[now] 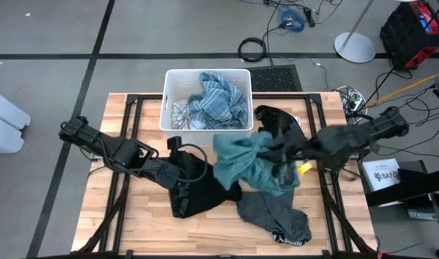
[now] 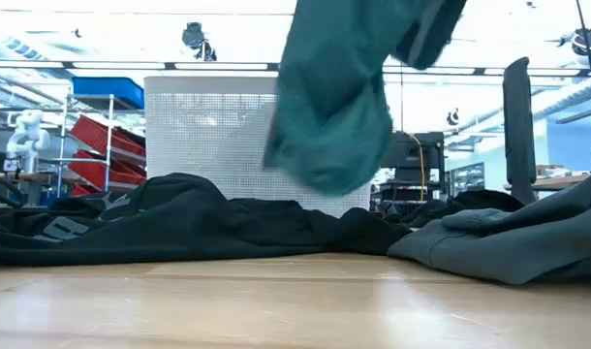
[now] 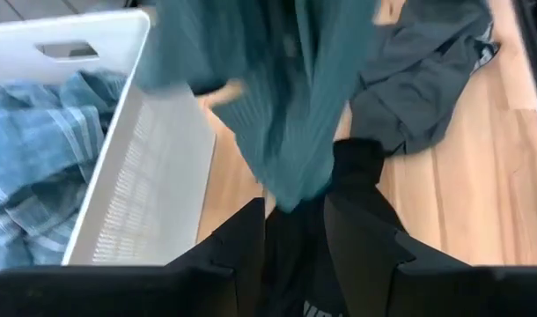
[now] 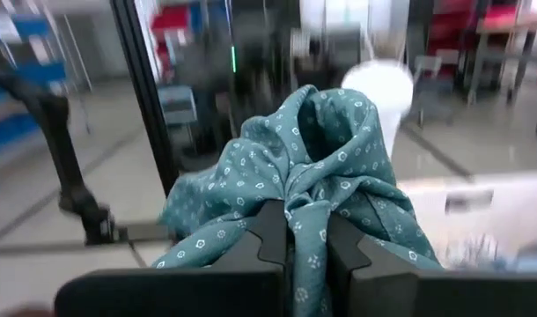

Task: Sort clothes
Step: Put the green shirt into the white bin

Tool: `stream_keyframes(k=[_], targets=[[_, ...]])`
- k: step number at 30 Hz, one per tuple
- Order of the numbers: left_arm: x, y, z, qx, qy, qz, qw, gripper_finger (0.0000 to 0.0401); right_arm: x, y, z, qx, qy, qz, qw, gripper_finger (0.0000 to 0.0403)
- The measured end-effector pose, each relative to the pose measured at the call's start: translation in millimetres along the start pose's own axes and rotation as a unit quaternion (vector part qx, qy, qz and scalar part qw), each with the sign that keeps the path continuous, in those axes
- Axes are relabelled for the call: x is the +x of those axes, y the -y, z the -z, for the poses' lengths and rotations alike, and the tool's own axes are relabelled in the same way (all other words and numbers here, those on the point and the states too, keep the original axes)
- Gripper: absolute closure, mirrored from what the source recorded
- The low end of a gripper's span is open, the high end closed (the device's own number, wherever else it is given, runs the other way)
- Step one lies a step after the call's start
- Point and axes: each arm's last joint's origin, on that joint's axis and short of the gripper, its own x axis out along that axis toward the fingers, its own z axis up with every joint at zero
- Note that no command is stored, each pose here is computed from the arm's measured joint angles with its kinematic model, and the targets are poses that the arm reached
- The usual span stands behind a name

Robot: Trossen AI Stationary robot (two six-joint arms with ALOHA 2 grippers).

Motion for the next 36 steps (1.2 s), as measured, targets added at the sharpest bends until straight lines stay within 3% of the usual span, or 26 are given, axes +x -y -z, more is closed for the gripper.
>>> stream_keyframes(k=[7,18,25,28,32,36], targets=[[35.1,14.5,23.9,-0.021,-0.011,0.011,1.0,0.0271,-33.3,10.2,-32.2,-0.025,0.105,-0.005,0.994,0.039],[99.5,41.3,72.9,-0.073,0.091,0.075,0.99,0.0271,-54.4,21.5,-90.2,-0.1,0.199,0.037,0.974,0.039],[125.1,46.0,100.7,-0.122,0.184,0.101,0.97,0.0271,-35.1,34.7,-124.5,-0.137,0.229,0.064,0.962,0.039],[133.8,48.6,107.7,-0.125,0.187,0.102,0.969,0.0271,-17.0,44.7,-134.7,-0.144,0.233,0.065,0.96,0.039],[147.9,52.0,115.5,-0.132,0.174,0.067,0.973,0.0271,14.7,67.2,-143.6,-0.136,0.227,0.054,0.963,0.039],[159.7,52.3,114.5,-0.154,0.203,0.023,0.967,0.0271,48.5,99.8,-147.3,-0.127,0.213,0.048,0.968,0.039]])
